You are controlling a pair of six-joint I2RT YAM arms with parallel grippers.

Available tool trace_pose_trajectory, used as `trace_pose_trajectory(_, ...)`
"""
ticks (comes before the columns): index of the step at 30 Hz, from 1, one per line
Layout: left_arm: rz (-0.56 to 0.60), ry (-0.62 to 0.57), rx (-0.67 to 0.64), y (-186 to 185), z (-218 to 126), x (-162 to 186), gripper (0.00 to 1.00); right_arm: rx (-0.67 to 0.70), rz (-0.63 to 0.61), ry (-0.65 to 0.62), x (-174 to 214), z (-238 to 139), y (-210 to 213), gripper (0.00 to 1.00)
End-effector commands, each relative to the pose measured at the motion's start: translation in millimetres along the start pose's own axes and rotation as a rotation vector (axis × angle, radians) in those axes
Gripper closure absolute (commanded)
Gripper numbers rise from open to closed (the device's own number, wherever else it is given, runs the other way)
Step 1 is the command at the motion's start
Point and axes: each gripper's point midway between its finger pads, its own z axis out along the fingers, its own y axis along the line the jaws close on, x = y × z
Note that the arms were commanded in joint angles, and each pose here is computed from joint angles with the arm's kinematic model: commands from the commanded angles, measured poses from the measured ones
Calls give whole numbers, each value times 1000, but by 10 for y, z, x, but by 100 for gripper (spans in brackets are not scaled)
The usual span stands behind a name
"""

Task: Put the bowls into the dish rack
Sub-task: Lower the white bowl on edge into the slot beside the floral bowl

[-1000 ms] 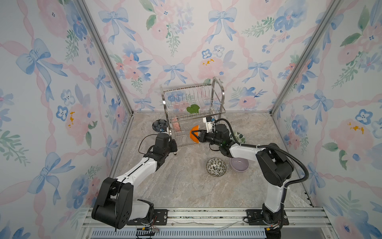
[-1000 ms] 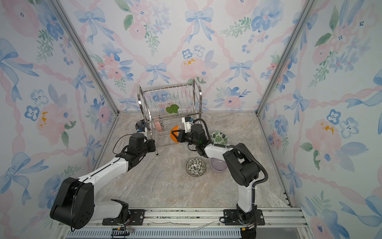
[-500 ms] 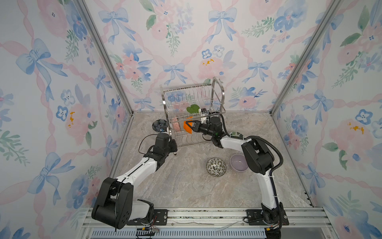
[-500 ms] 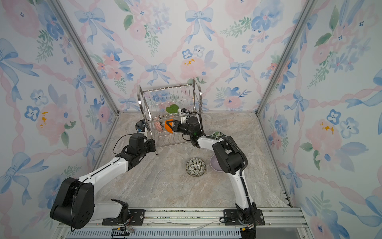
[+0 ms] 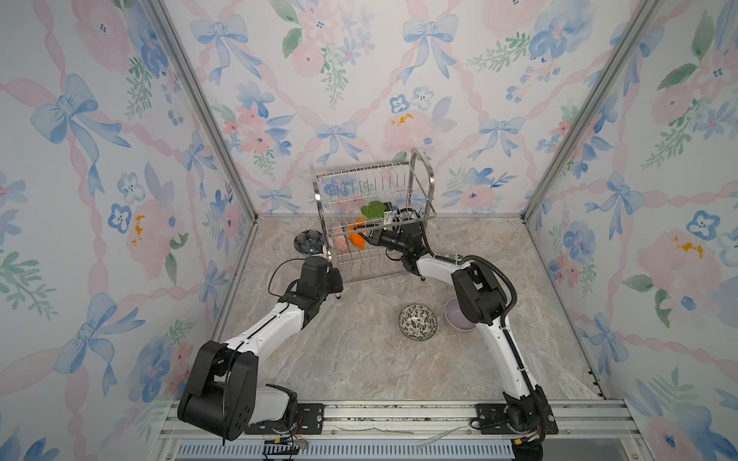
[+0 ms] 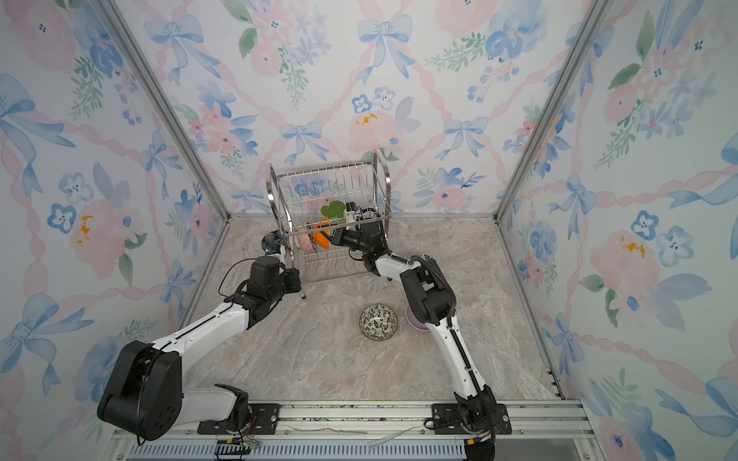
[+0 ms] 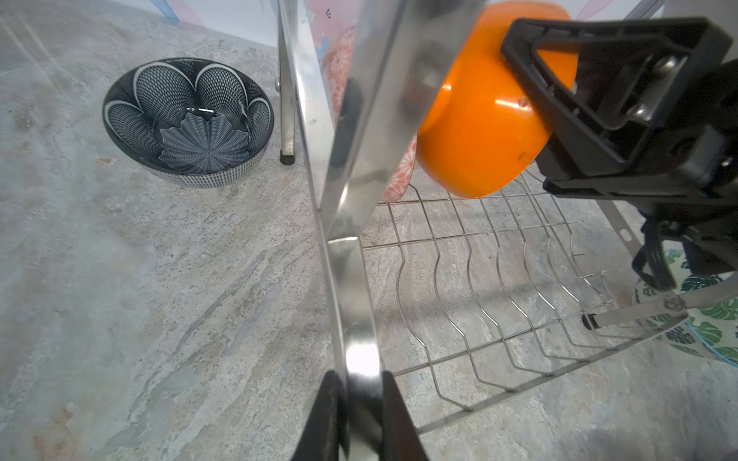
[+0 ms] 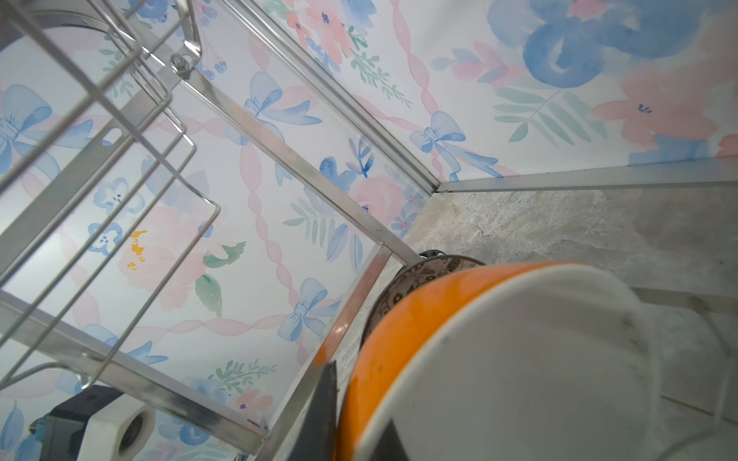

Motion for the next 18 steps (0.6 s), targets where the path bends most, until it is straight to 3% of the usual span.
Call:
trace_pose_trajectory(1, -13, 100, -29, 73, 74, 265, 100, -66, -15, 13, -32, 57, 88, 100)
trace_pose_trajectory(18, -10, 104, -30, 72, 80, 264, 100, -94, 21, 69, 153, 210, -137, 100)
